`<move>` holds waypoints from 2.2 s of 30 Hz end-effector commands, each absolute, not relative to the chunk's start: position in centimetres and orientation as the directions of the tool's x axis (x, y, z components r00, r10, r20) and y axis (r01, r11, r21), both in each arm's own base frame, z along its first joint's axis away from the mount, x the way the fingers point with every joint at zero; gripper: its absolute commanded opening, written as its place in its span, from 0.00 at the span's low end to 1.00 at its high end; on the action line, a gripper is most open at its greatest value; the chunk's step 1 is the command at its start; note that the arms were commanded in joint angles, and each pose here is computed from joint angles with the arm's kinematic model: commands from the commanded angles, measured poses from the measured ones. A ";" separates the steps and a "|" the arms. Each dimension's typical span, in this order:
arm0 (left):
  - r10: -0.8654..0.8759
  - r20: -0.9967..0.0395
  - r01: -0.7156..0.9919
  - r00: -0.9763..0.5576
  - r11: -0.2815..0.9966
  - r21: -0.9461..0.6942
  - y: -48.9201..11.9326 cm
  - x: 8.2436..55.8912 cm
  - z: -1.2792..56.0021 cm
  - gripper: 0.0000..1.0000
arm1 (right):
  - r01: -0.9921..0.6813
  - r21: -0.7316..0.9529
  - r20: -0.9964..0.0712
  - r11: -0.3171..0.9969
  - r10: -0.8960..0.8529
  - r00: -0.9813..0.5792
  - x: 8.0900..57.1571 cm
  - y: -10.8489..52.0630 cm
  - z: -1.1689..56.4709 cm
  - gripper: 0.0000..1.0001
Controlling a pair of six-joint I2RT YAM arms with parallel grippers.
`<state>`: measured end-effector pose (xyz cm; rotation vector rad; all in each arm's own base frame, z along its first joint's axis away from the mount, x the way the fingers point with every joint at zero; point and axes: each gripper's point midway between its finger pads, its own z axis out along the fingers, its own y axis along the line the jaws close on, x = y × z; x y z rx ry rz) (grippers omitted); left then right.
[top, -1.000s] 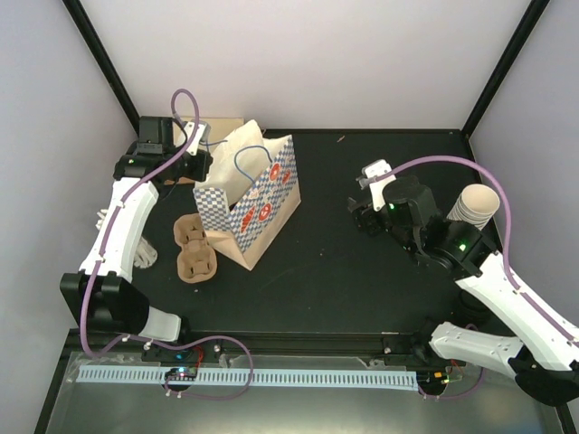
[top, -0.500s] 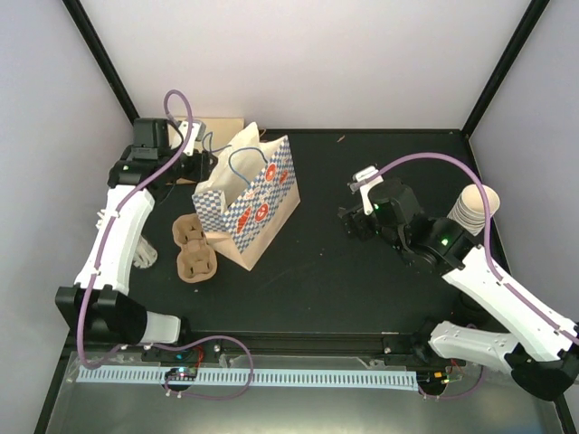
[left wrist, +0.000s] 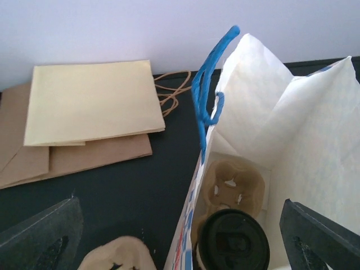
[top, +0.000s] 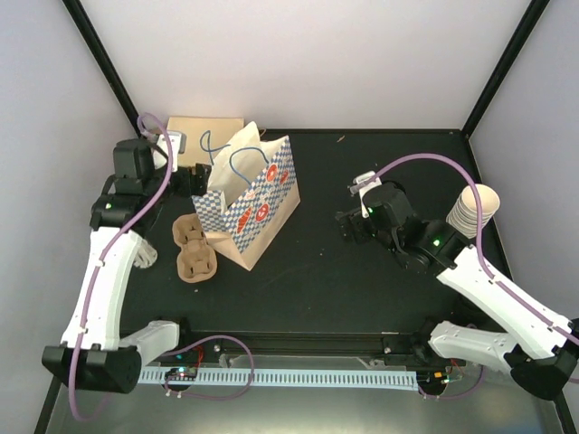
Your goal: Pack the takeout coffee
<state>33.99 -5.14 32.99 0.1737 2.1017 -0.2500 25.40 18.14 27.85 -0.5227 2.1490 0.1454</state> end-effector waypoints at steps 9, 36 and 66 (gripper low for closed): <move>-0.175 -0.847 0.220 -0.502 0.921 -0.321 -6.4 27.0 32.6 0.99 | -0.229 -0.072 -0.800 0.971 -0.193 -0.568 27.6 16.9 26.2 1.00; -0.198 -0.780 0.525 -0.593 0.640 -0.561 -15.9 18.2 31.7 0.99 | -0.018 -0.093 -0.751 0.995 -0.082 -0.655 29.7 11.8 28.6 1.00; 0.158 -0.926 0.811 -0.344 0.546 -0.208 -19.9 18.0 33.1 0.99 | 0.552 0.060 -0.623 0.832 0.463 -0.630 29.3 -6.2 30.3 0.60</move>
